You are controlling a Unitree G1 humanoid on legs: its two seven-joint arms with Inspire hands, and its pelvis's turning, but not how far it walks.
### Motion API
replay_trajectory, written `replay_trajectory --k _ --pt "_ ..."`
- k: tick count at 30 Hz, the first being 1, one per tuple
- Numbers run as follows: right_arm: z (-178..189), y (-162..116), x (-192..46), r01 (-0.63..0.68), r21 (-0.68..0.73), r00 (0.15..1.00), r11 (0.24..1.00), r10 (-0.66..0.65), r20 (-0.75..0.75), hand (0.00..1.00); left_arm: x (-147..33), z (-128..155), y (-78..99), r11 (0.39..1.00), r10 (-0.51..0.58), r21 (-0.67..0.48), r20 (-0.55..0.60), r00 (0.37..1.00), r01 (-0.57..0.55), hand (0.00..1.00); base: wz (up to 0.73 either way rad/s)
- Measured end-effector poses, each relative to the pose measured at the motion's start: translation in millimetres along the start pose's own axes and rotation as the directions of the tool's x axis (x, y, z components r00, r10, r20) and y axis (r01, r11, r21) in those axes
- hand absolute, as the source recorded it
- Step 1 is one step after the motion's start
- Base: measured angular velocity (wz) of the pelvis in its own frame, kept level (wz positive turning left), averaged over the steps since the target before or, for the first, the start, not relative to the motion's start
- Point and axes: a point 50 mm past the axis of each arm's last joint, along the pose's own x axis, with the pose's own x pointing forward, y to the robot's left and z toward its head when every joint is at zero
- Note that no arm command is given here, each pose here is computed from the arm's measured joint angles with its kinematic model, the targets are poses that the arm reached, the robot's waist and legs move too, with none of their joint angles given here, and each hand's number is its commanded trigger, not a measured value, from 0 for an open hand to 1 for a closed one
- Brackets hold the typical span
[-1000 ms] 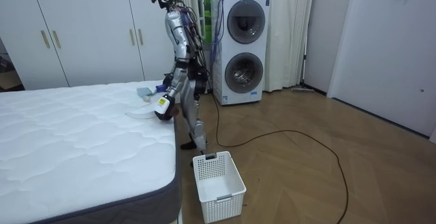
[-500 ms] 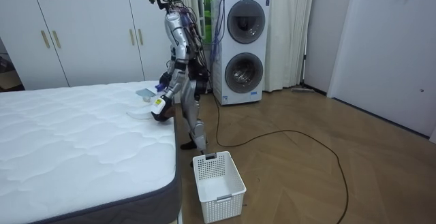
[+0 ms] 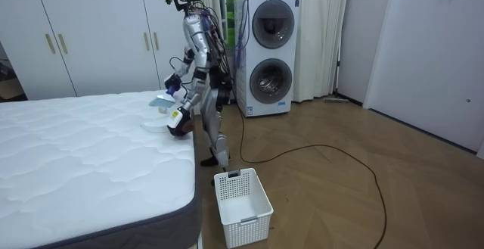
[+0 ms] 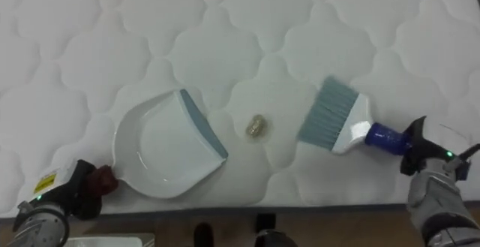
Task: Clean bed
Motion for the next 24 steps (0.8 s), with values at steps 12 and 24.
replay_trajectory --k 12,24 --pt "8 -39 19 0.093 -0.462 0.983 0.882 -0.008 0.182 1.00 5.0 2 8.5 0.995 -0.011 0.096 0.030 0.999 0.008 1.00 -0.04" --pt "25 -57 27 0.113 -0.628 0.971 0.770 0.048 0.234 1.00 8.3 5 16.3 0.994 0.008 0.110 0.036 0.999 -0.012 1.00 0.00"
